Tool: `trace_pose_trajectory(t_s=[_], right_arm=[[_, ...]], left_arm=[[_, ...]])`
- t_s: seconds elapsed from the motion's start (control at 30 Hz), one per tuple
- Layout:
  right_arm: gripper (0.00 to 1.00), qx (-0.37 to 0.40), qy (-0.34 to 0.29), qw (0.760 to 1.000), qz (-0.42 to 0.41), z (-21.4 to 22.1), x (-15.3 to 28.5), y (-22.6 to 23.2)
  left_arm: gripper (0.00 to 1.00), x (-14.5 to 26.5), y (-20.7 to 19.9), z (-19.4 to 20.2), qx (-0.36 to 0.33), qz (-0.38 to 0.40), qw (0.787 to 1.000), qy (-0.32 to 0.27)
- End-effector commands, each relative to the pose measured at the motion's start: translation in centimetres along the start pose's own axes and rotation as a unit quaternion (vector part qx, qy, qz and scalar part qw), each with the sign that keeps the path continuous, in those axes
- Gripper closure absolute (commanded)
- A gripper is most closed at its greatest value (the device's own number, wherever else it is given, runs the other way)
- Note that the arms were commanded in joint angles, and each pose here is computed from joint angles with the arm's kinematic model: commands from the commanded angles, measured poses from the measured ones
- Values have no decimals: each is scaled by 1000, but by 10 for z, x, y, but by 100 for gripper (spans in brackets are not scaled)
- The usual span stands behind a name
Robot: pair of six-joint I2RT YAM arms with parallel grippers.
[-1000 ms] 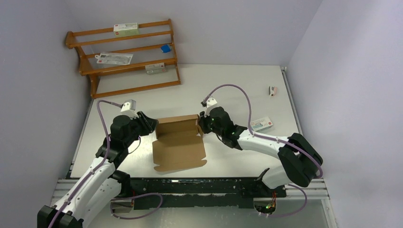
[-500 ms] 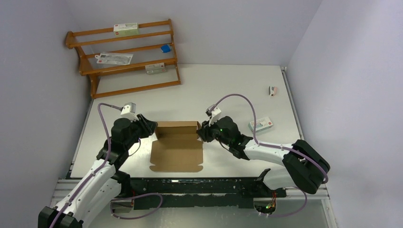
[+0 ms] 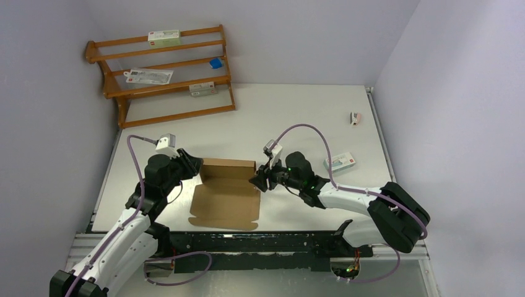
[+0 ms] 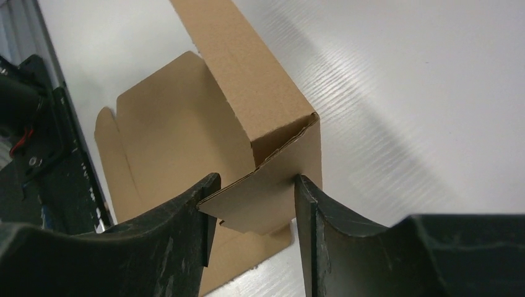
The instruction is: Fold the paper box
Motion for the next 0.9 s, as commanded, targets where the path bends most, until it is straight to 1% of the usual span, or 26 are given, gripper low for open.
trace_pose_trajectory(t_s=[0.0,0.1,0.23,0.37,0.5,0.63,0.73,0.8,0.87], right_arm=[[48,46,-23,994,-94,-14,4,29],[41,56,-12,991,-124,-10,4,36],[35,68,-4,987,-148,-9,5,41],[35,92,-13,984,-151,-11,7,38],[36,126,-7,982,-142,-9,3,31],[43,142,-28,982,-123,-13,-2,23],[53,138,-52,985,-87,-18,-6,13],[62,136,-74,986,-57,-23,-8,6],[64,138,-99,985,-33,-26,-8,2]], left_arm=[[67,1,-5,1,-5,16,1000,7],[67,2,-6,0,-6,17,1000,6],[67,3,-6,-2,-7,16,1000,5],[67,3,-6,-2,-7,16,1000,4],[67,3,-6,-2,-8,18,1000,6],[67,2,-8,-2,-8,23,1000,8],[67,2,-9,-2,-8,27,1000,8],[67,2,-10,-2,-9,29,1000,9],[67,2,-10,-3,-9,29,999,9]])
Point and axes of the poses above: each gripper's point midway between its finger pads, its own x axis back along the fingers, its own y axis along the line the jaws close on, z = x × y, the point moved 2 cm from there along x, back along the fingers, and after that the axes turned 14 degrees about -x, right-handed, at the moved point
